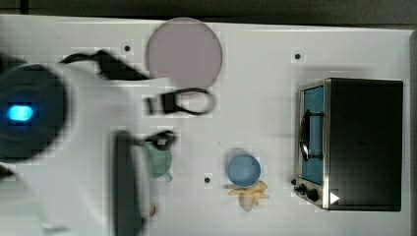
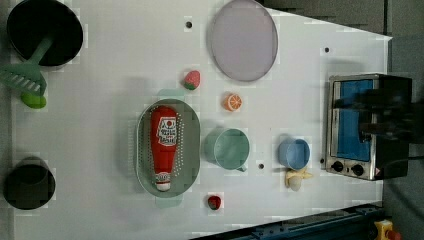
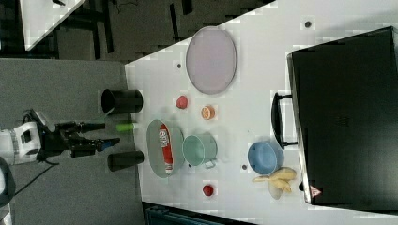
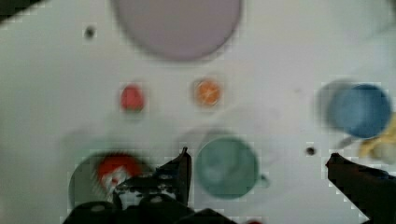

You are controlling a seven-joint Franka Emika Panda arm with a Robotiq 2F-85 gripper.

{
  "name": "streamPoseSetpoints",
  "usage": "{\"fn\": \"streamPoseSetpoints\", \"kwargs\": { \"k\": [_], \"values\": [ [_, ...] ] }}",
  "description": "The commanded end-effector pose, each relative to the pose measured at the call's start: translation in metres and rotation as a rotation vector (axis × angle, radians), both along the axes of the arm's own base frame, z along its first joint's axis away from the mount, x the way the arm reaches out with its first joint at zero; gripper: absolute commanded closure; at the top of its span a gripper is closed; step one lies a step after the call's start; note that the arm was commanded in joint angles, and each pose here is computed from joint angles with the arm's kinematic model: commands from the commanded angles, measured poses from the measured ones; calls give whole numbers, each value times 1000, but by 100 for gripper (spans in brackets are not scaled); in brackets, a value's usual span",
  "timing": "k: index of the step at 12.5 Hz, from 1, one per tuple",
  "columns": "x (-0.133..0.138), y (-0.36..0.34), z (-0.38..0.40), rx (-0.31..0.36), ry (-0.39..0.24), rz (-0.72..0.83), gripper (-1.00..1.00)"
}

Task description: Pick ketchup from strainer and place it on the table

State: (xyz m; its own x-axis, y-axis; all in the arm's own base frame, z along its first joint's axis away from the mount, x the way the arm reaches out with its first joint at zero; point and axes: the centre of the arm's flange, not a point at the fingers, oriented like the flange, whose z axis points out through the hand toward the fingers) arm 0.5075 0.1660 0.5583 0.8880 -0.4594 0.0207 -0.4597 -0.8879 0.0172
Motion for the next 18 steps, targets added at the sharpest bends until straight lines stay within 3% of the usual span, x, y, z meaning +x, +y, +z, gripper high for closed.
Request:
{"fn": "streamPoseSetpoints", "kwargs": {
  "k": [1,6,9,13,18],
  "values": [
    [-18,93,-37,17,29,138,-100],
    [-58,192,-119,74,100,341,-100],
    [-72,214,-179,136,62,375,-100],
    [-83,213,-257,144,-16,371,-100],
    [-78,208,-327,135,-8,402,-100]
  ]
}}
